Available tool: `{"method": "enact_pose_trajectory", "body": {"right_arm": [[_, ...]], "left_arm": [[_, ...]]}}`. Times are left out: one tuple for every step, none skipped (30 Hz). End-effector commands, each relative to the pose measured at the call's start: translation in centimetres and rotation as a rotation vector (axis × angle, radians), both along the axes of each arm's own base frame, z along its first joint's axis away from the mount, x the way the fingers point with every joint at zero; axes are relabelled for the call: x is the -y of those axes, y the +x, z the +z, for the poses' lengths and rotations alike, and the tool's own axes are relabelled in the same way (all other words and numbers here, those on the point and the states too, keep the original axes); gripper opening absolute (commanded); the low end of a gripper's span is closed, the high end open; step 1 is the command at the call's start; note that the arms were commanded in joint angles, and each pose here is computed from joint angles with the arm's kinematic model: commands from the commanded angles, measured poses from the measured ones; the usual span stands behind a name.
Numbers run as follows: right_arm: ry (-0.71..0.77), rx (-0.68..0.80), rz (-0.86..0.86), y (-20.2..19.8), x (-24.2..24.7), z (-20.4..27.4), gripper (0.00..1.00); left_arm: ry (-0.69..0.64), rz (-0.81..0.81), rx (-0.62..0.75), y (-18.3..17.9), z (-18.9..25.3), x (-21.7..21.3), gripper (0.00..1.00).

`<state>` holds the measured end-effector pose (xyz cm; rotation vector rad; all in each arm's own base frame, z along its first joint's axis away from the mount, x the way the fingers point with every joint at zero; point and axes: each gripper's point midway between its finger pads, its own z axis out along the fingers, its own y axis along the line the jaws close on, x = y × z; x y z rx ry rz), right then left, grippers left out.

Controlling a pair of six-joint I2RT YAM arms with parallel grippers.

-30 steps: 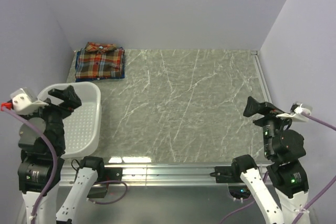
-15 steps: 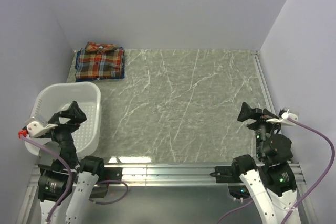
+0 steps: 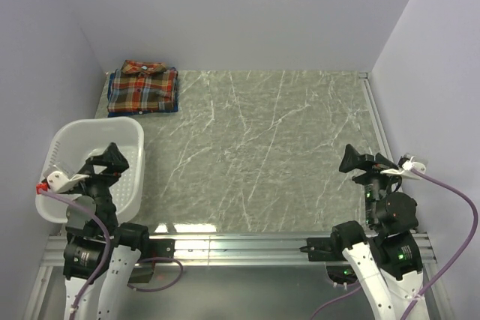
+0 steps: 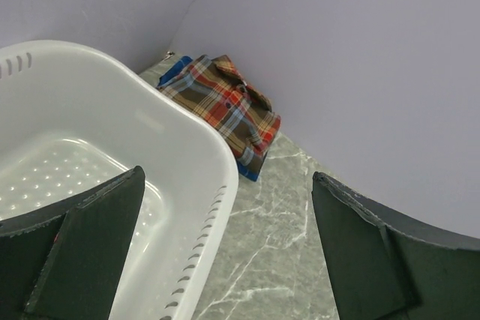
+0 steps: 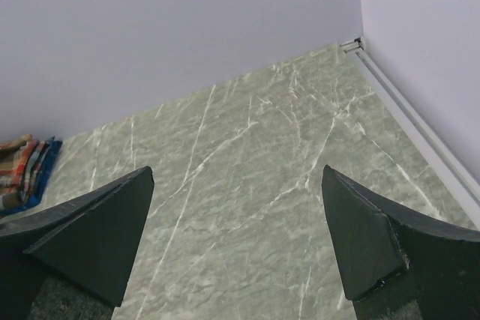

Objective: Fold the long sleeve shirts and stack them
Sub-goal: Neatly place the folded shirt to the corner

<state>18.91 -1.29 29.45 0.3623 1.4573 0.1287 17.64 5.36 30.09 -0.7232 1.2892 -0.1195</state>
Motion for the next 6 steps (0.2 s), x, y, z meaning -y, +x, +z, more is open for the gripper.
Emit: {"method": "enact_pose_trajectory", "body": {"right_arm": [[-0.005, 0.037, -0.004, 0.01, 0.11, 0.90, 1.00], [-0.007, 0.039, 0.000, 0.02, 0.04, 1.01, 1.00], [-0.010, 0.045, 0.010, 0.01, -0.12, 1.11, 1.00], [-0.016, 0.042, 0.010, 0.09, -0.12, 1.02, 1.00], [-0.017, 0.044, 0.008, 0.09, -0.09, 1.06, 1.00], [-0.013, 0.045, 0.007, 0.09, -0.08, 1.10, 1.00]], "left_arm": [[0.004, -0.019, 0.046, 0.38, 0.94, 0.35, 0.99], [0.006, -0.016, 0.047, 0.33, 0.94, 0.29, 0.99], [0.007, -0.012, 0.048, 0.30, 0.89, 0.23, 0.99], [0.013, -0.008, 0.048, 0.33, 0.81, 0.16, 0.99], [0.013, -0.004, 0.052, 0.30, 0.83, 0.07, 0.99], [0.013, 0.001, 0.054, 0.26, 0.81, -0.01, 0.99]]}}
